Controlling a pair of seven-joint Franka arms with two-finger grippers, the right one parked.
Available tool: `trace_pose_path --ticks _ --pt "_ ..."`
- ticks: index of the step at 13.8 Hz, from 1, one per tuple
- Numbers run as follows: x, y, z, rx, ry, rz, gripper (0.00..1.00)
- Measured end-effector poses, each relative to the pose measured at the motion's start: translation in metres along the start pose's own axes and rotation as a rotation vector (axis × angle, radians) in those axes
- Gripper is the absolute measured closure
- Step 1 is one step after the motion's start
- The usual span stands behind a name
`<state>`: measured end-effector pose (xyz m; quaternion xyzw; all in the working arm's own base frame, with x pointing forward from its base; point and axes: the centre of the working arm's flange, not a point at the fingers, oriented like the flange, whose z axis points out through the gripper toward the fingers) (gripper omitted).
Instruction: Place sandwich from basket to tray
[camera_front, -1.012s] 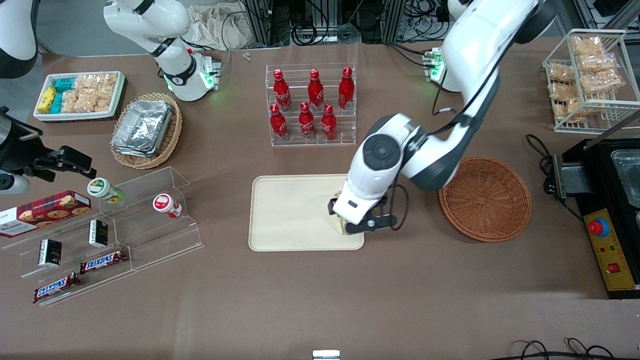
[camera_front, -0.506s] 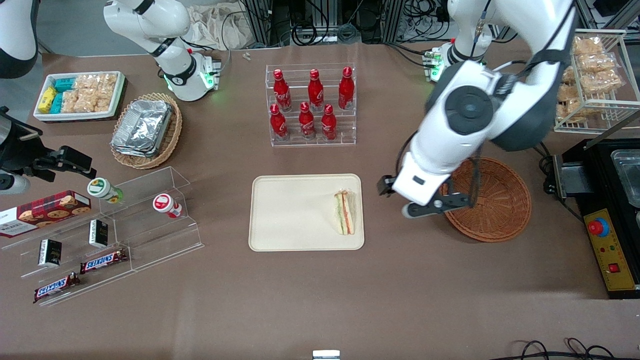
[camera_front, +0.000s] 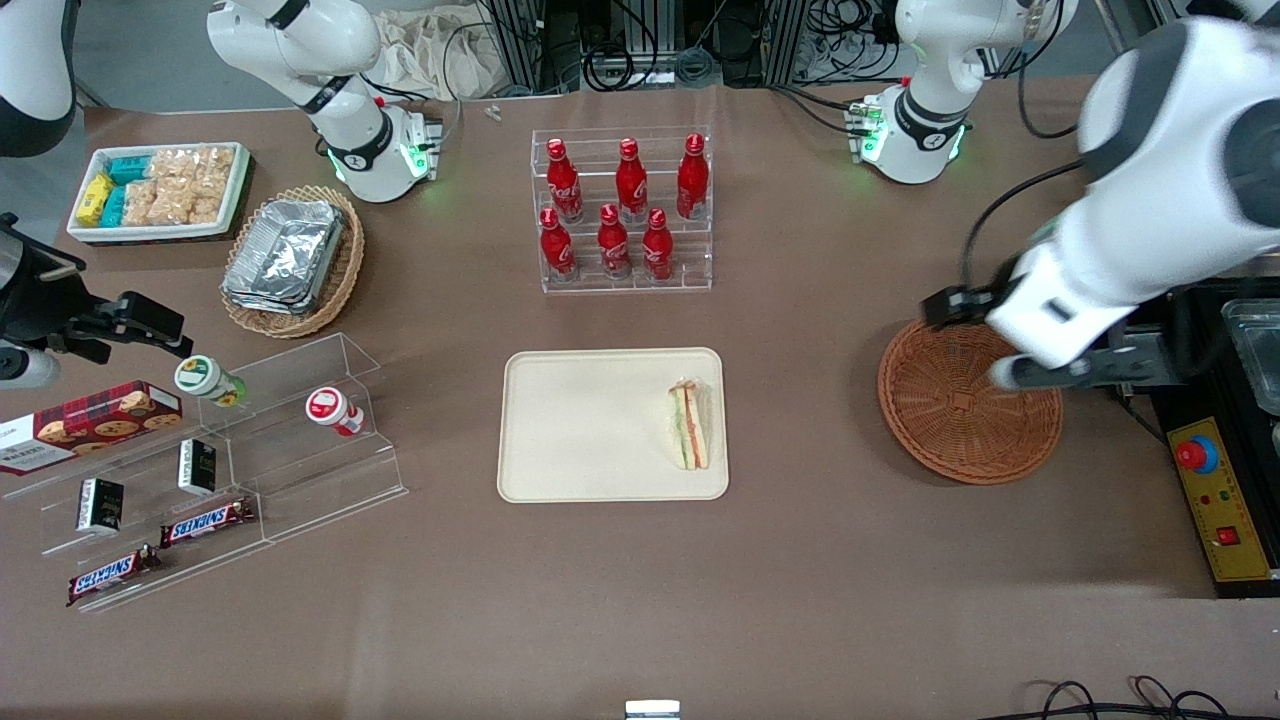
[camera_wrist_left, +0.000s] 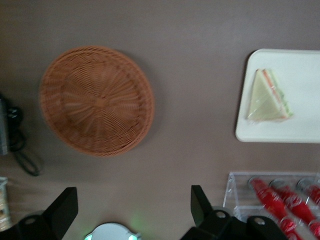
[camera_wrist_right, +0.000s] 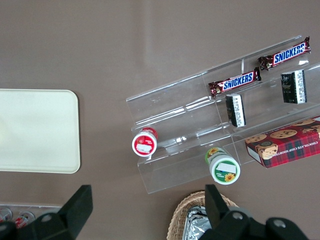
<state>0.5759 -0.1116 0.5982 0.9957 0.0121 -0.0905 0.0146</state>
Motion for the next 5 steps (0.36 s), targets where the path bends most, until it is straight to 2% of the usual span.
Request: trace_pose_path --ticks 3,5 --pt "-0.032 -0.081 -0.029 -0.010 0.015 0.022 0.00" --pt "-0.052 -0.102 -0.033 -0.020 0.026 0.027 0.00"
